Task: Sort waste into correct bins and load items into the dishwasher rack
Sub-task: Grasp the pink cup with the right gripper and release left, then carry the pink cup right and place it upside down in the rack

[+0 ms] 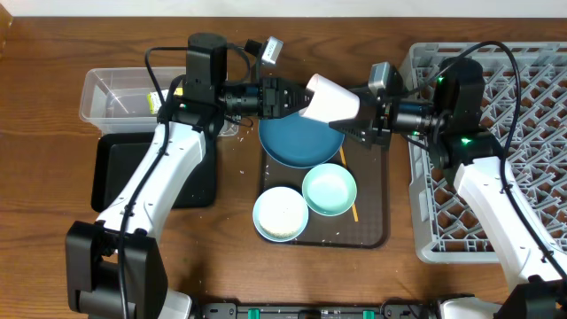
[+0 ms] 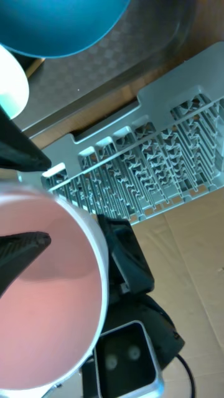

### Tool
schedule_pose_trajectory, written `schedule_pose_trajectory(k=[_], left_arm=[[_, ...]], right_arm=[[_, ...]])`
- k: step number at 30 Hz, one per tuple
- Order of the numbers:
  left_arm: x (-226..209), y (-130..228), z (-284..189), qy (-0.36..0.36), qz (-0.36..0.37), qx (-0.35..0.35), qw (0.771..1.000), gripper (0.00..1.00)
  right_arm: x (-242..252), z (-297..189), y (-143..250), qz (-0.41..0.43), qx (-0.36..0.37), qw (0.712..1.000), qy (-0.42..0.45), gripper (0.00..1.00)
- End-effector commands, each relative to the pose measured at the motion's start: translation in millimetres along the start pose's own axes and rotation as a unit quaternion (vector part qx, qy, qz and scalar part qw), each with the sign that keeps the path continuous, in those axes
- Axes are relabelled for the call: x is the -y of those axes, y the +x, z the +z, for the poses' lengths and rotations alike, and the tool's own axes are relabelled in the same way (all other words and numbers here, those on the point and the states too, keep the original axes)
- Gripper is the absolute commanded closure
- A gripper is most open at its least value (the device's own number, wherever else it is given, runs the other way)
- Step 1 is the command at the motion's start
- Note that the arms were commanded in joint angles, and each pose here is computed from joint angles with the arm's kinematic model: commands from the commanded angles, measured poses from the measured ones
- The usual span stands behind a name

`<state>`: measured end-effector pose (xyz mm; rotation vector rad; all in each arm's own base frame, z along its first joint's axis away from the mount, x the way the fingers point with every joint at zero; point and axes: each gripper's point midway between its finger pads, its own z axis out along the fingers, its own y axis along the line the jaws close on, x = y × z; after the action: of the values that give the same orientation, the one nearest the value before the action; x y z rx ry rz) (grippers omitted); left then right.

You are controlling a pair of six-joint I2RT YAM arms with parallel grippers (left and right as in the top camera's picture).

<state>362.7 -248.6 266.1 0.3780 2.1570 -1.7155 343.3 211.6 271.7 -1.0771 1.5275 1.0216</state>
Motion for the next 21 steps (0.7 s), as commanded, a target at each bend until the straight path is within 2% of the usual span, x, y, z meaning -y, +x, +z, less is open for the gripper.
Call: schedule_pose_trajectory(k=[1, 4, 6, 9, 11, 15, 21], left_arm=[[-1, -1, 0, -0.006, 0.029, 0.001, 1.000, 0.62], [-38, -1, -4, -0.100, 0.004, 0.022, 0.995, 0.61], [-70, 3, -13, -0.188, -0.020, 0.035, 0.981, 0.61], [-119, 13, -42, -0.337, -0.048, 0.049, 0.939, 0.60], [-138, 20, -62, -0.410, -0.063, 0.053, 0.909, 0.57], [-149, 35, -98, -0.506, -0.060, 0.041, 0.859, 0.53], [-135, 37, -137, -0.579, -0.035, 0.059, 0.812, 0.53]], right_arm=[[9, 5, 0, 0.041, -0.013, 0.999, 0.032, 0.55], [27, 2, 14, 0.097, -0.038, 0.990, 0.091, 0.60], [37, -2, 24, 0.122, -0.054, 0.983, 0.129, 0.66], [57, -12, 41, 0.158, -0.081, 0.964, 0.200, 0.73], [65, -20, 50, 0.175, -0.095, 0.951, 0.236, 0.74], [76, -54, 57, 0.214, -0.110, 0.922, 0.303, 0.75], [95, -122, 42, 0.241, -0.094, 0.879, 0.401, 0.83]])
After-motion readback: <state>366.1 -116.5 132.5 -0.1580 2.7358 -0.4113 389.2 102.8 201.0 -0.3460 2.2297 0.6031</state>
